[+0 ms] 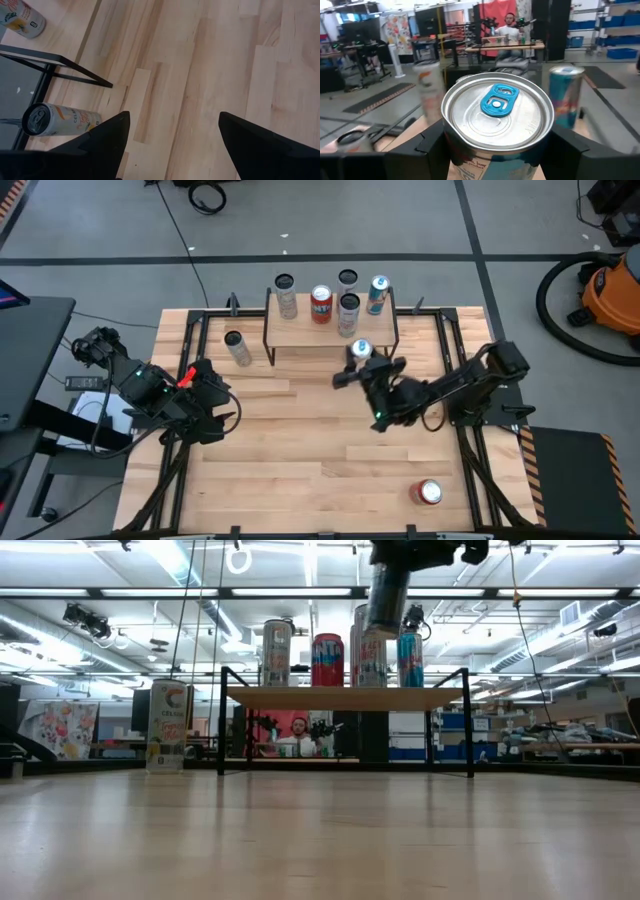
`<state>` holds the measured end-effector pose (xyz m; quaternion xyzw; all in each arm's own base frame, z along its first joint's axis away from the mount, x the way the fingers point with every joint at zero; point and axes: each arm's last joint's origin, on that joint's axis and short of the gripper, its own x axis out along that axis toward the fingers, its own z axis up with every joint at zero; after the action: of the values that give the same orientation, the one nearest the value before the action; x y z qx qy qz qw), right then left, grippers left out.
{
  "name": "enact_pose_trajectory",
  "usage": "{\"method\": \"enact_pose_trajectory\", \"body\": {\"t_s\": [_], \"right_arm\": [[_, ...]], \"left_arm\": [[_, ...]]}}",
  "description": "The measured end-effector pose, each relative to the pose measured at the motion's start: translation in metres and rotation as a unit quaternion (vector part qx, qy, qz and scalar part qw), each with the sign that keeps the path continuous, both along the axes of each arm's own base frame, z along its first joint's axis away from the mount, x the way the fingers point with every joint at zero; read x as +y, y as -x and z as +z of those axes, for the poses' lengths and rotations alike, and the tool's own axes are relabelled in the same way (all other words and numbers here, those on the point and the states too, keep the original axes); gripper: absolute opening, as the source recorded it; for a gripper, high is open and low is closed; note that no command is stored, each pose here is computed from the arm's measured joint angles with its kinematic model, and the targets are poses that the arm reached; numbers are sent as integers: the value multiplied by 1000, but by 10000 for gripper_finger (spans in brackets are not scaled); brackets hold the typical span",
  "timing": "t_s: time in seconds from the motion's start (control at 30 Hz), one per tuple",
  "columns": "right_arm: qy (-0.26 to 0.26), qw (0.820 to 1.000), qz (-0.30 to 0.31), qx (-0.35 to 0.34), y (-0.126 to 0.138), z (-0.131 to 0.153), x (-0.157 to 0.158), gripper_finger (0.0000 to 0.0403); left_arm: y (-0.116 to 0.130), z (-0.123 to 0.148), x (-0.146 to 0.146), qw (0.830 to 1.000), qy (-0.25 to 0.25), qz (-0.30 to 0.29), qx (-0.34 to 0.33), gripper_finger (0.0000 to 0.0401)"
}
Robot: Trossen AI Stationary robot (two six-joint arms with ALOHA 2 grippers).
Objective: Place canned beverage on shelf
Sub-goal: Put the blue soda can on the shelf aligned with the other blue soda can
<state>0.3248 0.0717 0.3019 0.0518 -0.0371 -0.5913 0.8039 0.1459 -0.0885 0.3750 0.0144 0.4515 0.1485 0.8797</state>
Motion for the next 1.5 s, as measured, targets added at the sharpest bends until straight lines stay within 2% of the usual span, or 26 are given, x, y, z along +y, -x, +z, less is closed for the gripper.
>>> {"method": "enact_pose_trajectory", "body": {"t_s": [0.23, 0.43, 0.77, 0.9, 1.0, 1.5], "right_arm": [[17, 998, -19, 58, 15, 26, -18, 239], [19, 997, -33, 67, 23, 38, -29, 239], [15, 995, -79, 57, 22, 38, -57, 239], [12, 995, -90, 45, 27, 24, -65, 239], [3, 996, -93, 11, 34, 18, -67, 239], [8, 993, -112, 42, 37, 18, -78, 239]], "left_arm": [[0, 0, 0, 1000, 1, 1, -1, 316], [0, 0, 0, 1000, 6, 7, -3, 316], [-1, 1, -1, 1000, 11, 7, -10, 316], [-1, 1, -1, 1000, 11, 7, -10, 316], [-1, 1, -1, 1000, 10, 5, -10, 316], [-1, 1, -1, 1000, 16, 13, -13, 316]]}}
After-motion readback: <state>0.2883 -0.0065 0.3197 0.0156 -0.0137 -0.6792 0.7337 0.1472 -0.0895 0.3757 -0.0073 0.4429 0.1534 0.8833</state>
